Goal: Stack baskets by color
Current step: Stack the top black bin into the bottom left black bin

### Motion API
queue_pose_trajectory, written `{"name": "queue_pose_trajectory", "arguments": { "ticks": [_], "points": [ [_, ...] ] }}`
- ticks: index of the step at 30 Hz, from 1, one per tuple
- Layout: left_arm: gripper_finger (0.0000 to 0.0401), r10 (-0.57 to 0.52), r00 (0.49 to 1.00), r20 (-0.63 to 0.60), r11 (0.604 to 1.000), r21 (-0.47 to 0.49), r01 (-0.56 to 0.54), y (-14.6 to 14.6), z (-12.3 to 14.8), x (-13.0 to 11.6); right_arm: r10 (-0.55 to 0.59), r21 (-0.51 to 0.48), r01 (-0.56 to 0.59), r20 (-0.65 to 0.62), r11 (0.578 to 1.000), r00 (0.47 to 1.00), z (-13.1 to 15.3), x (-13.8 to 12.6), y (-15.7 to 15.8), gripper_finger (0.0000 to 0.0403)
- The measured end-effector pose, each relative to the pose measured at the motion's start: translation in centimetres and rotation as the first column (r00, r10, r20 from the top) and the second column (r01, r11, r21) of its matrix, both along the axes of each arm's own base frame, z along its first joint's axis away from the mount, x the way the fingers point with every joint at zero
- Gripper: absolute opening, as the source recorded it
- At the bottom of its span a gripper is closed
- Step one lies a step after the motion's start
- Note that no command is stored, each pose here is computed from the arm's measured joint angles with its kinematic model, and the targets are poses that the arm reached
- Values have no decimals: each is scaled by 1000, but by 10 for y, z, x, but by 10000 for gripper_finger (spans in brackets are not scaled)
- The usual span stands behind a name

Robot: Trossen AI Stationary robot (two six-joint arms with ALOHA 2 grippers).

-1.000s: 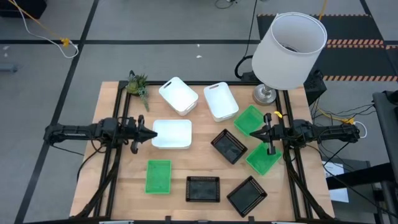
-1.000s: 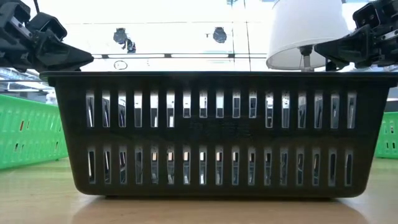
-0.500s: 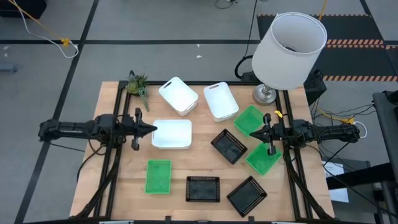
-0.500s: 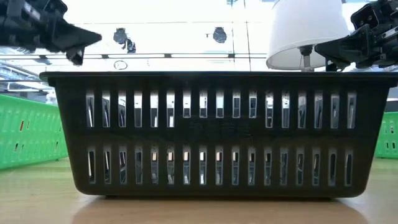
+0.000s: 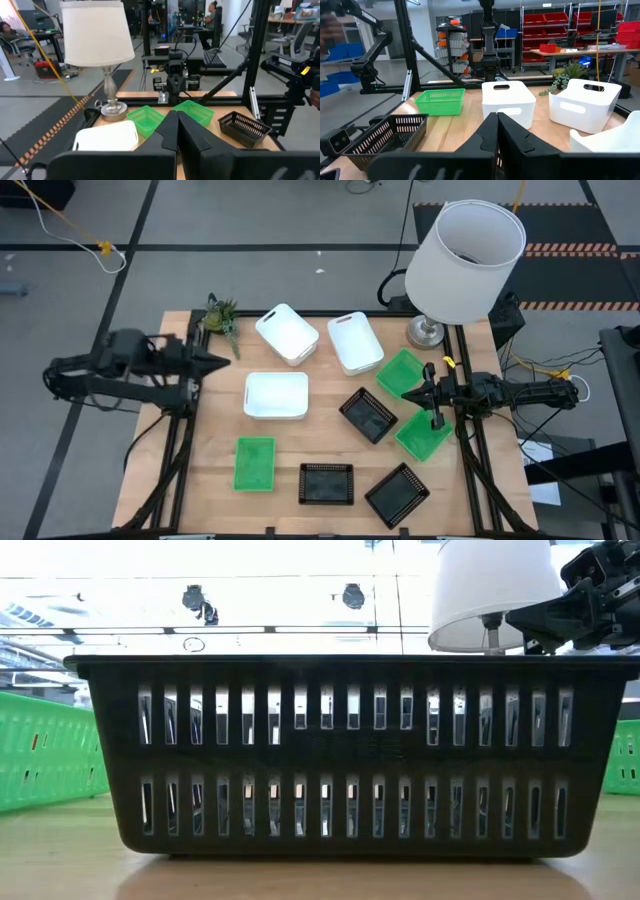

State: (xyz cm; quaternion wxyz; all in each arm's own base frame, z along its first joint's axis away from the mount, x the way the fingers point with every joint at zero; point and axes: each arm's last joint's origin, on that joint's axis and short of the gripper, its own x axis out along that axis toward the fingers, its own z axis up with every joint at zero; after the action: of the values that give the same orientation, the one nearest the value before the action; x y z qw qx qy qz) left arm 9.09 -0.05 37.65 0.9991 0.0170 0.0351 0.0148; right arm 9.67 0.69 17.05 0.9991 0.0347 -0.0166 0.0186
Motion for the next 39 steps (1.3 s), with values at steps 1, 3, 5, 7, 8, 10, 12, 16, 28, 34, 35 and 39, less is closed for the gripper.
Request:
{"name": "queue_pose_trajectory", "arguments": {
  "ticks": [1, 3, 5, 7, 8, 10, 12, 16, 28, 34, 35, 39],
  "points": [
    [1, 0, 1000, -12, 1000, -4, -1, 0, 7, -1, -1, 0, 1, 1, 1000, 1000, 0, 0, 0, 2],
    [3, 0, 999, -32, 1000, -2, 0, 0, 20, -2, -1, 0, 1, 1, 1000, 1000, 0, 0, 0, 2],
    [5, 0, 999, -50, 1000, 11, 1, 0, 33, -2, -1, 2, 1, 2, 1000, 1000, 0, 0, 0, 2],
    [5, 0, 997, -74, 1000, 15, 2, 0, 44, -1, 0, 42, 0, 1, 999, 1000, 0, 0, 0, 2],
    [4, 0, 996, -89, 1000, 16, 2, 0, 50, 0, -1, 65, 1, 1, 998, 1000, 0, 0, 0, 2],
    [2, 0, 991, -136, 1000, 19, 3, 0, 59, 1, -3, 84, 3, 1, 996, 1000, 0, 0, 0, 2],
    [3, 0, 985, -175, 1000, 18, 3, 0, 67, 3, -3, 87, 2, 1, 996, 1000, 1, 0, 0, 2],
    [10, 0, 974, -225, 1000, 16, 3, 0, 74, 7, 1, 149, -1, 0, 989, 1000, 0, 0, 0, 2],
    [14, -11, 973, -230, 998, 60, 26, -1, 72, 12, 35, 165, -32, -19, 986, 999, 53, -7, 0, 2],
    [16, -5, 964, -265, 997, 75, 26, -1, 69, 25, 33, 147, -13, -134, 989, 990, 117, -6, 0, 2],
    [16, -4, 962, -273, 997, 75, 26, -1, 68, 28, 33, 147, -9, -158, 989, 987, 127, -5, 0, 2],
    [16, -4, 954, -301, 997, 73, 27, -1, 65, 40, 31, 146, 7, -258, 989, 966, 163, 5, 1, 2]
  ]
}}
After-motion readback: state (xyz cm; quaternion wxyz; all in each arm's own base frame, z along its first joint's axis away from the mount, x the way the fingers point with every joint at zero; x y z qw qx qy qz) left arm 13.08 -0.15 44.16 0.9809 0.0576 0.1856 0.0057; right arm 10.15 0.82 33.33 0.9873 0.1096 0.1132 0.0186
